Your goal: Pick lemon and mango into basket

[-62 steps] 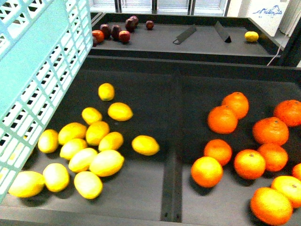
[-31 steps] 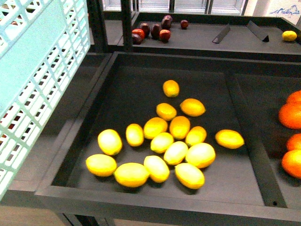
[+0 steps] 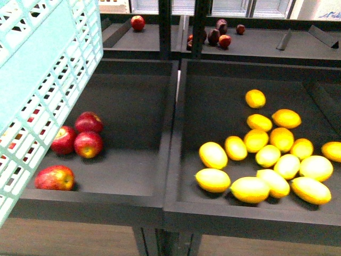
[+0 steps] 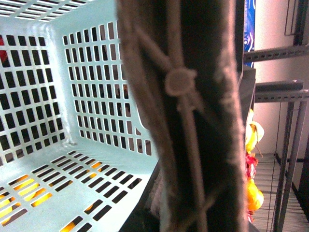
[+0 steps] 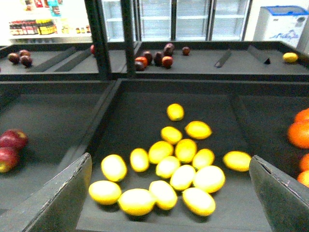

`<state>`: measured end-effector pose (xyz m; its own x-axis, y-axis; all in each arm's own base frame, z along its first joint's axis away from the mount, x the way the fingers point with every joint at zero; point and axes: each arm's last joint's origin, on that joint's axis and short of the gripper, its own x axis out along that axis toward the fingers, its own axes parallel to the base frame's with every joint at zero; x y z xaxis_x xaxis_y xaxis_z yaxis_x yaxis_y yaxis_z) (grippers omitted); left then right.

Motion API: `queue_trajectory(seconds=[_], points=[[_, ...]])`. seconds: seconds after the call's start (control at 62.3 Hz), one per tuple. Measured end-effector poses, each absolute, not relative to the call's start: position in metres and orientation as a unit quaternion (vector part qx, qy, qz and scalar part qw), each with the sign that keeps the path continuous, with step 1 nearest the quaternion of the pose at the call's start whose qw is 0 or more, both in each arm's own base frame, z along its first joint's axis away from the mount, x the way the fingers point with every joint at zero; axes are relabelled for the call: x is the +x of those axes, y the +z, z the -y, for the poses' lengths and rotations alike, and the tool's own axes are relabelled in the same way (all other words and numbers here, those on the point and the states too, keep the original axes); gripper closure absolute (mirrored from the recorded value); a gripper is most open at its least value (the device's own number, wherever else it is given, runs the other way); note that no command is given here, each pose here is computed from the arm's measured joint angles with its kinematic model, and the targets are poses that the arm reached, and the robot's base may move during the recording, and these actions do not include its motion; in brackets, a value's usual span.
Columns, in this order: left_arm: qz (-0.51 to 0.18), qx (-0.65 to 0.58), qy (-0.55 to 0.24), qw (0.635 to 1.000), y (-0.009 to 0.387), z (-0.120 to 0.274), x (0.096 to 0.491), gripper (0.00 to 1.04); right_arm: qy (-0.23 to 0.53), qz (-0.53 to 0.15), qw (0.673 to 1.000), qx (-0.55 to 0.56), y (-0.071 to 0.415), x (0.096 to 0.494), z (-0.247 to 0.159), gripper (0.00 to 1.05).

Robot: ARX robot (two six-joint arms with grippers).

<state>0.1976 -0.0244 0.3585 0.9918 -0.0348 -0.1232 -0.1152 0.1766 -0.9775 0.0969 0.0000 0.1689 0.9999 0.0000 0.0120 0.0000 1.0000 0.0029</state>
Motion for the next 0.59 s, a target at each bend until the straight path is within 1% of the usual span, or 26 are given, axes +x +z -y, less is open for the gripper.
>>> queue_trajectory(seconds=[0.594], points=[[-0.057,-0.640,0.027,0.766,0.3588,0.0242,0.1971,1.00,0.000,0.007,1.000,0.001,0.1691,0.0968,0.0000,0.09]])
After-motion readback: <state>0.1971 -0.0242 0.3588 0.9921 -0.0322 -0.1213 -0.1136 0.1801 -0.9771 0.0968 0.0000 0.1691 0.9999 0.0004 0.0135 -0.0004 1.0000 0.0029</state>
